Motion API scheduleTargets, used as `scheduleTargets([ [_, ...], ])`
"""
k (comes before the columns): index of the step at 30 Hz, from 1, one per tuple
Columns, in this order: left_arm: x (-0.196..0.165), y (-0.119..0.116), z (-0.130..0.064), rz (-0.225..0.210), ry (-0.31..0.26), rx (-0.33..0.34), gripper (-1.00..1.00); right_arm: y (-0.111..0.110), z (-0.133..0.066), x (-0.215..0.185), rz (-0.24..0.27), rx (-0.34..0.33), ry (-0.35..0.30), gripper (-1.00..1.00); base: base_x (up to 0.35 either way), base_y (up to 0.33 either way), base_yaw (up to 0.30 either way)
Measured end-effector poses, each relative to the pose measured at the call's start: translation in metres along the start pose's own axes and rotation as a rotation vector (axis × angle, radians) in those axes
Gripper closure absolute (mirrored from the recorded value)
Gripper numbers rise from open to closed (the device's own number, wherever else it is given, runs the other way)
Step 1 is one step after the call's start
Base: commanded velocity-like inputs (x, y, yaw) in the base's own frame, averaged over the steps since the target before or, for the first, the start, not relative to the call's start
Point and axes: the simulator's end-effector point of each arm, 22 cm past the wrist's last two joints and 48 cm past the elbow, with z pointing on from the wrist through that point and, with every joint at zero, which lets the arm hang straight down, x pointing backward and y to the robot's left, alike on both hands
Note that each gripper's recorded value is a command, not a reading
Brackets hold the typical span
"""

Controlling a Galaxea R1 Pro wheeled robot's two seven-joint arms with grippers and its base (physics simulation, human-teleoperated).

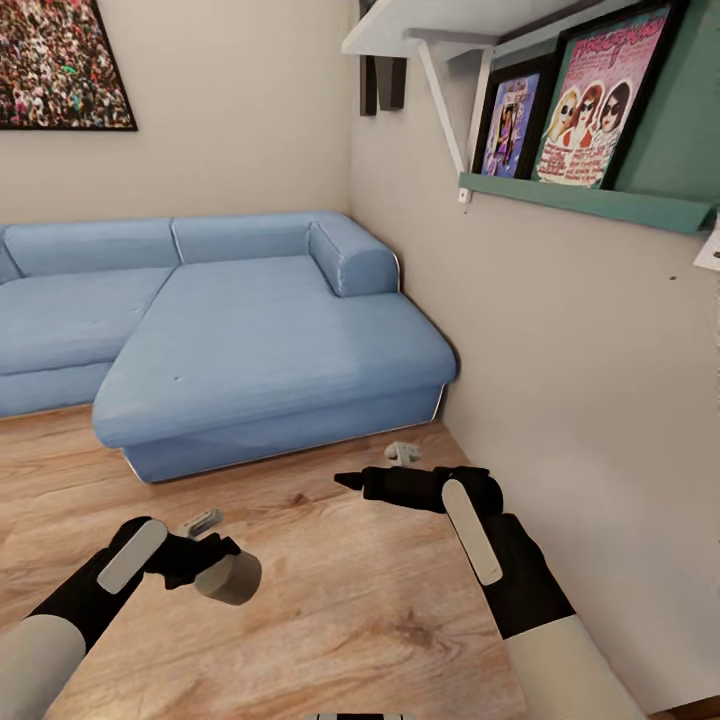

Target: Place each of the two pumpkins and all three candles from the living room inside a cabinet in the living room (use any cabinet), then make sure every cabinet is closed, and position the cauldron so it is next to a table in the living room.

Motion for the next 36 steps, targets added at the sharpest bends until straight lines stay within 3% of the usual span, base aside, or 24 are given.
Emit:
scheduleTargets([
  [2,-0.001,0.002,-0.007,-0.02,0.017,0.013,1.0,0.005,-0.003,-0.003,-0.007,-0.004,-0.007,-1.0,-0.006,0.0,0.0],
  [3,0.005,0.01,-0.006,-0.066,0.043,0.022,1.0,0.008,-0.004,-0.005,-0.01,-0.009,-0.011,-1.0,-0.083,0.0,0.0],
  [12,-0.007,0.007,-0.026,-0.089,0.013,0.051,1.0,0.018,-0.016,-0.015,-0.029,-0.009,-0.032,-1.0,-0.189,0.0,0.0],
  [19,-0.015,-0.001,-0.041,-0.085,-0.014,0.071,1.0,0.029,-0.024,-0.027,-0.054,-0.011,-0.072,-1.0,-0.073,0.0,0.0],
  [30,-0.026,-0.021,-0.064,-0.063,-0.064,0.107,1.0,0.047,-0.041,-0.043,-0.089,-0.018,-0.118,-1.0,-0.318,0.0,0.005],
  [36,-0.031,-0.031,-0.078,-0.044,-0.09,0.122,1.0,0.057,-0.049,-0.05,-0.106,-0.022,-0.135,-1.0,-0.337,0.0,0.231],
])
